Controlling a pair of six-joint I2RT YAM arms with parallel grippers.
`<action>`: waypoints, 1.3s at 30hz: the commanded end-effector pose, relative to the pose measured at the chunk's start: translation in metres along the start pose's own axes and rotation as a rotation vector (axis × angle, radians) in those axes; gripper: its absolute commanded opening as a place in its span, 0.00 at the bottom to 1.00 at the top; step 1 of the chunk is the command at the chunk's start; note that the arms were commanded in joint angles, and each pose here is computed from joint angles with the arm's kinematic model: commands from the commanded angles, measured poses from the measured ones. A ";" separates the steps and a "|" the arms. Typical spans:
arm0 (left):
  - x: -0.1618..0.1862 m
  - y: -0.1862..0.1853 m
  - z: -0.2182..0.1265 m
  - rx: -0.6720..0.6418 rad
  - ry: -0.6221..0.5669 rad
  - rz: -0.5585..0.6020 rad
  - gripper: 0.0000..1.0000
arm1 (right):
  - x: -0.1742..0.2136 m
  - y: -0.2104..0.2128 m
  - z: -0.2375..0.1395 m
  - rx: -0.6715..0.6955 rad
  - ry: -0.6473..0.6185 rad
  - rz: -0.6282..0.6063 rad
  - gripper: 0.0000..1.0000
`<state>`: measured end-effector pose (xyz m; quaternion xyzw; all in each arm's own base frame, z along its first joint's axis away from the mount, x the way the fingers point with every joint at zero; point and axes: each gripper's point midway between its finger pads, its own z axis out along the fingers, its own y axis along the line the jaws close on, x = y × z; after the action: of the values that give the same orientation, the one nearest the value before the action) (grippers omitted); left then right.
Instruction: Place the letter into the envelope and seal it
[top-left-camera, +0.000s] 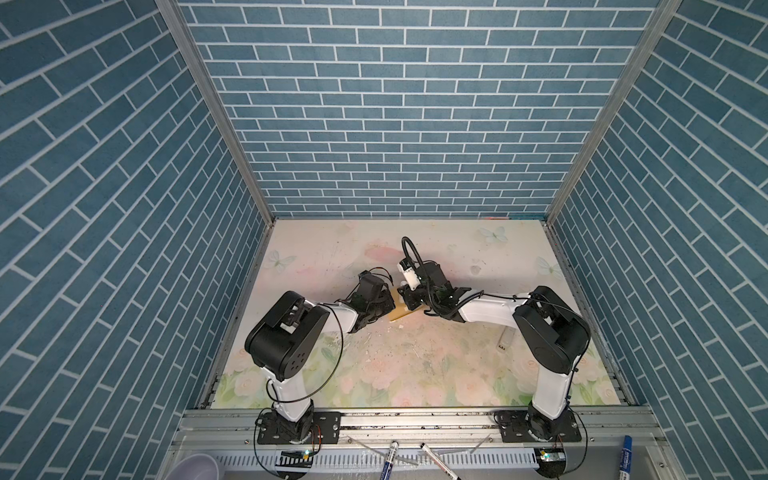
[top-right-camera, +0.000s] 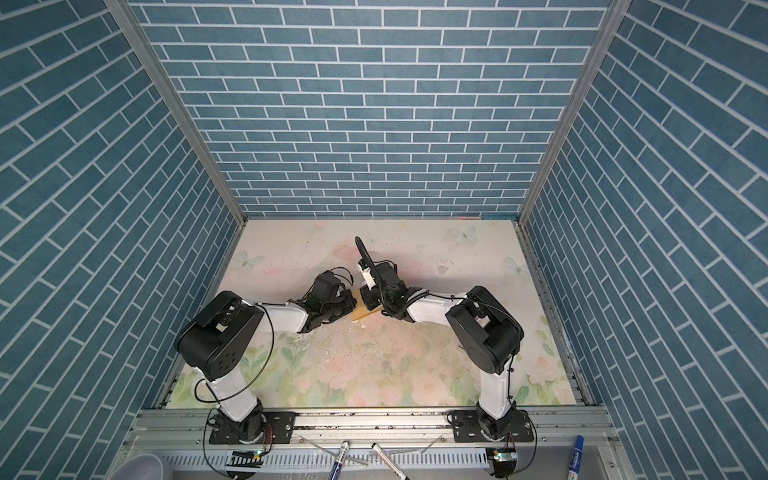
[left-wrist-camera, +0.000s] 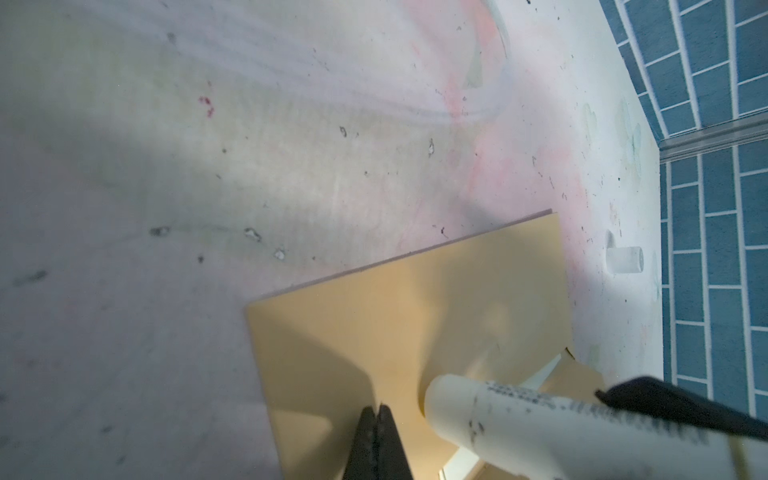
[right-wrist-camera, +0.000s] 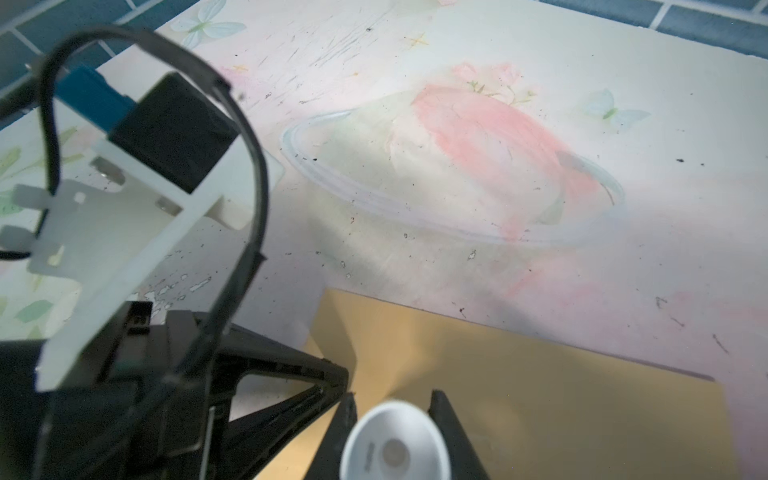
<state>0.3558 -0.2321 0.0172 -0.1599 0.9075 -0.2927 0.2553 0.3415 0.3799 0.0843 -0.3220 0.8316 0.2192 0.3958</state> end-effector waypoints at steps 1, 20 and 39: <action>0.057 0.085 0.001 -0.283 0.174 -0.025 0.00 | -0.026 0.007 0.004 -0.011 -0.062 -0.023 0.00; 0.058 0.087 0.001 -0.289 0.175 -0.024 0.00 | 0.014 -0.028 0.005 0.147 0.064 -0.127 0.00; 0.060 0.091 0.002 -0.298 0.179 -0.026 0.00 | 0.034 -0.074 -0.006 0.241 0.113 -0.083 0.00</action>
<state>0.3593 -0.2374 0.0173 -0.1558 0.9031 -0.3030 0.2616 0.3603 0.3631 0.0812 -0.3226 0.8322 0.1765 0.4149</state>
